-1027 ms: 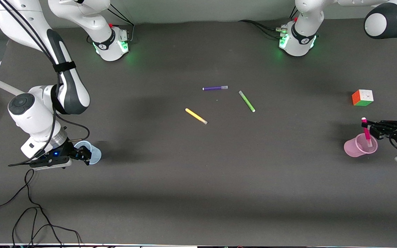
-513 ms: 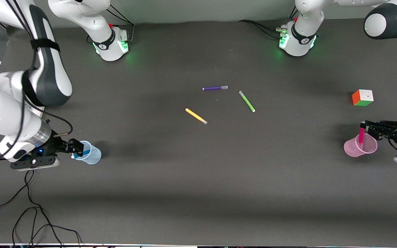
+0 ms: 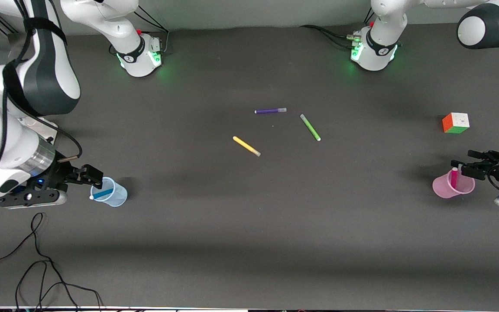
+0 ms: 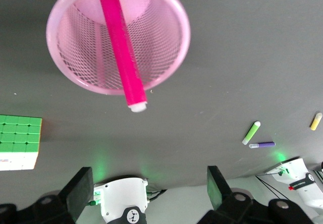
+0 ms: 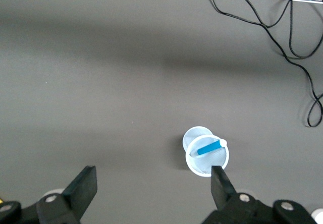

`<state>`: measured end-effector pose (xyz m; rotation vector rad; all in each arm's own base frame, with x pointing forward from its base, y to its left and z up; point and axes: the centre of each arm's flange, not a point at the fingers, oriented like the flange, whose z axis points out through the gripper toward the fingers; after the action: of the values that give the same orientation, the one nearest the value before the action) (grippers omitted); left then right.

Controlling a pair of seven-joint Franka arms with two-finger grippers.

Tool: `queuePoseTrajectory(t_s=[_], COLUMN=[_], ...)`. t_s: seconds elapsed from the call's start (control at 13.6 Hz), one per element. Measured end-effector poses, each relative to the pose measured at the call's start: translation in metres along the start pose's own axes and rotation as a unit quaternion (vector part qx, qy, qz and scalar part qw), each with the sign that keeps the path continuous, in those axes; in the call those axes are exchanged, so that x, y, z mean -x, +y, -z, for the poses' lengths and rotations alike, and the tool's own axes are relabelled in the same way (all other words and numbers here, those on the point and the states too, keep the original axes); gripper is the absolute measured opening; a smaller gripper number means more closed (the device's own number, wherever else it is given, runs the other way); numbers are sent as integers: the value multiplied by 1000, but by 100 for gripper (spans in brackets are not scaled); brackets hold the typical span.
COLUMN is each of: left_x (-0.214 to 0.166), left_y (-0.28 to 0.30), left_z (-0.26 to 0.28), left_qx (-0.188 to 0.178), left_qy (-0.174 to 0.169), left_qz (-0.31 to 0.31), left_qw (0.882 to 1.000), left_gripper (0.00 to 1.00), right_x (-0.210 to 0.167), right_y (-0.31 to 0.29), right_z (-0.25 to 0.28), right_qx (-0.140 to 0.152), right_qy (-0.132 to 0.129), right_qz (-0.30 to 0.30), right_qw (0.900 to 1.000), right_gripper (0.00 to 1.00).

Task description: Place pink and blue markers in matching cups

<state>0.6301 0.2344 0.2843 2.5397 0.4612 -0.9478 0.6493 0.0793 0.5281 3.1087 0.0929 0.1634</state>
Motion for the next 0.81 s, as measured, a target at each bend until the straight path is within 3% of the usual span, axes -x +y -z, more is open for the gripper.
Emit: queuePoseTrajectory(t_s=[0.15,0.29,0.59,0.81], left_x=[27,77,210,276], left_y=[41,106,230,270], left_z=[25,51,48,38], left_qx=[-43,-94,-163,-191], left_qy=[27,68,158,215], left_qz=[-18,-31,-37,-51], left_qw=[999,993,973,956], left_gripper=[100,100,100,100], right_x=[14,37,72,86], right_y=[4,2,6,16], right_z=[29,62,107,117], right_qx=[-2,-16,-30,-31], right_qy=[-18,-39,-26,-21], right_qz=[-6,-16,-23,-31], right_qw=[1000,999,999,999], right_gripper=[100,100,100,100])
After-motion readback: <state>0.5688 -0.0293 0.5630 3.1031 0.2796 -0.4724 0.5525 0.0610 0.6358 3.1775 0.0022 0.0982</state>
